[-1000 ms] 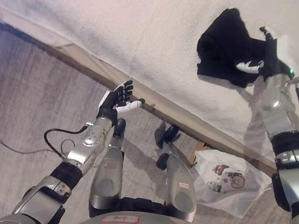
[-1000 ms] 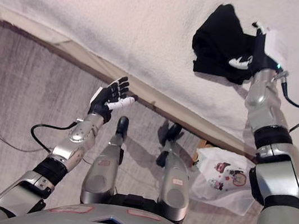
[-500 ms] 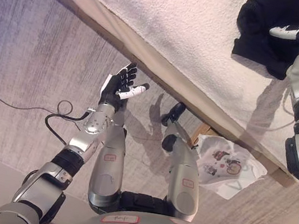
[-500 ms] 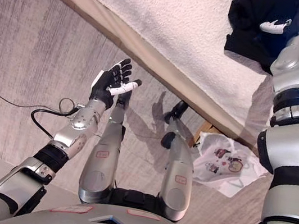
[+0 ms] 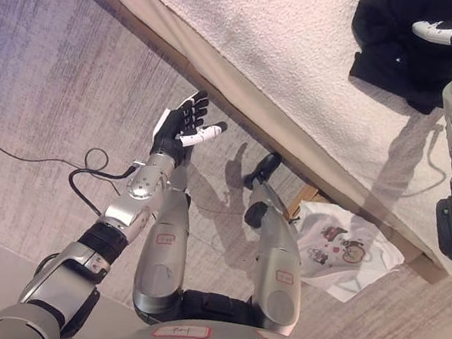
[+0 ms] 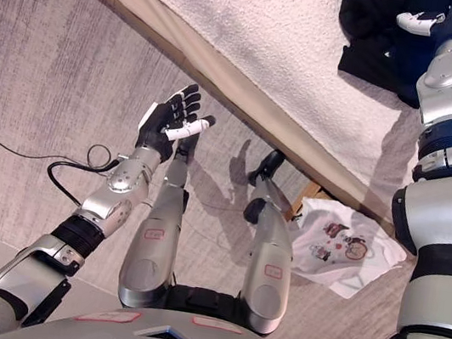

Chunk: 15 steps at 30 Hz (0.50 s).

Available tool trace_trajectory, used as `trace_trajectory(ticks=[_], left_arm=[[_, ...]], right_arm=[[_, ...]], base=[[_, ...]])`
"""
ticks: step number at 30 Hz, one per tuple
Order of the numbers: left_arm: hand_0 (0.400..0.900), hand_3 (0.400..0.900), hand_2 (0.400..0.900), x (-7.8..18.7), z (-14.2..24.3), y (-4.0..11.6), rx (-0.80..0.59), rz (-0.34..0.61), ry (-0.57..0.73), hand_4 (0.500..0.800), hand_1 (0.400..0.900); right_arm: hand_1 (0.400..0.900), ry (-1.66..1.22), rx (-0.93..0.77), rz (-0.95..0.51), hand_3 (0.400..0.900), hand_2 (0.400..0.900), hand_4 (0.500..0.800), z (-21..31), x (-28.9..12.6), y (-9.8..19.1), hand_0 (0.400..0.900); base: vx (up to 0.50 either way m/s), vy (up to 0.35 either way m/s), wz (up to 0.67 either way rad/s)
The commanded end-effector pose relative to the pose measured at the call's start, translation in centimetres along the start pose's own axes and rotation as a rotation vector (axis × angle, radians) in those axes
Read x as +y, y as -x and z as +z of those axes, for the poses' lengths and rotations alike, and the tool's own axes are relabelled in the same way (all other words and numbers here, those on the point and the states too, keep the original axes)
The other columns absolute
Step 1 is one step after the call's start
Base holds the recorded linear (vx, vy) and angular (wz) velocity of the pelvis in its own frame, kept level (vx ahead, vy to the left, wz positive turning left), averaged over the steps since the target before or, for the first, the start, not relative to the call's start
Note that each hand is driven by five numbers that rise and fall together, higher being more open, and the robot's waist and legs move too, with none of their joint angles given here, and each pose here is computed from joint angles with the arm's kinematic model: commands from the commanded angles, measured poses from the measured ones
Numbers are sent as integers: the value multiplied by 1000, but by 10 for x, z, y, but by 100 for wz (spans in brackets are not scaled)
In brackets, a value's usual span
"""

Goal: Put the clothes on the bed into the basket.

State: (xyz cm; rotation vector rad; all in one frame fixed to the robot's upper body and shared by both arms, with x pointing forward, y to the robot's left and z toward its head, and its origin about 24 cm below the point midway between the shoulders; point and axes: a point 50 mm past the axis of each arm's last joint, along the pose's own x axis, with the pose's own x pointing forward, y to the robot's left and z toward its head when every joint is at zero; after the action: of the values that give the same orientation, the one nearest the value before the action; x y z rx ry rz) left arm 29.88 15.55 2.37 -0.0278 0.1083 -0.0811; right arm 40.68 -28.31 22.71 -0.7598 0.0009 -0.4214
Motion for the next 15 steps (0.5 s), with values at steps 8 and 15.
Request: trace_trajectory(ticks=[8, 15], left_arm=[[900, 900, 900, 0, 19, 6, -123, 8, 25, 800, 900], [900, 900, 900, 15, 14, 12, -119, 88, 20, 800, 900]], right_arm=[[400, -166, -148, -141, 400, 400, 500, 31, -24, -1, 400], [400, -252, -284, -105, 400, 400, 500, 16, 5, 26, 400]], base=[[17, 41, -4], [29, 96, -15]])
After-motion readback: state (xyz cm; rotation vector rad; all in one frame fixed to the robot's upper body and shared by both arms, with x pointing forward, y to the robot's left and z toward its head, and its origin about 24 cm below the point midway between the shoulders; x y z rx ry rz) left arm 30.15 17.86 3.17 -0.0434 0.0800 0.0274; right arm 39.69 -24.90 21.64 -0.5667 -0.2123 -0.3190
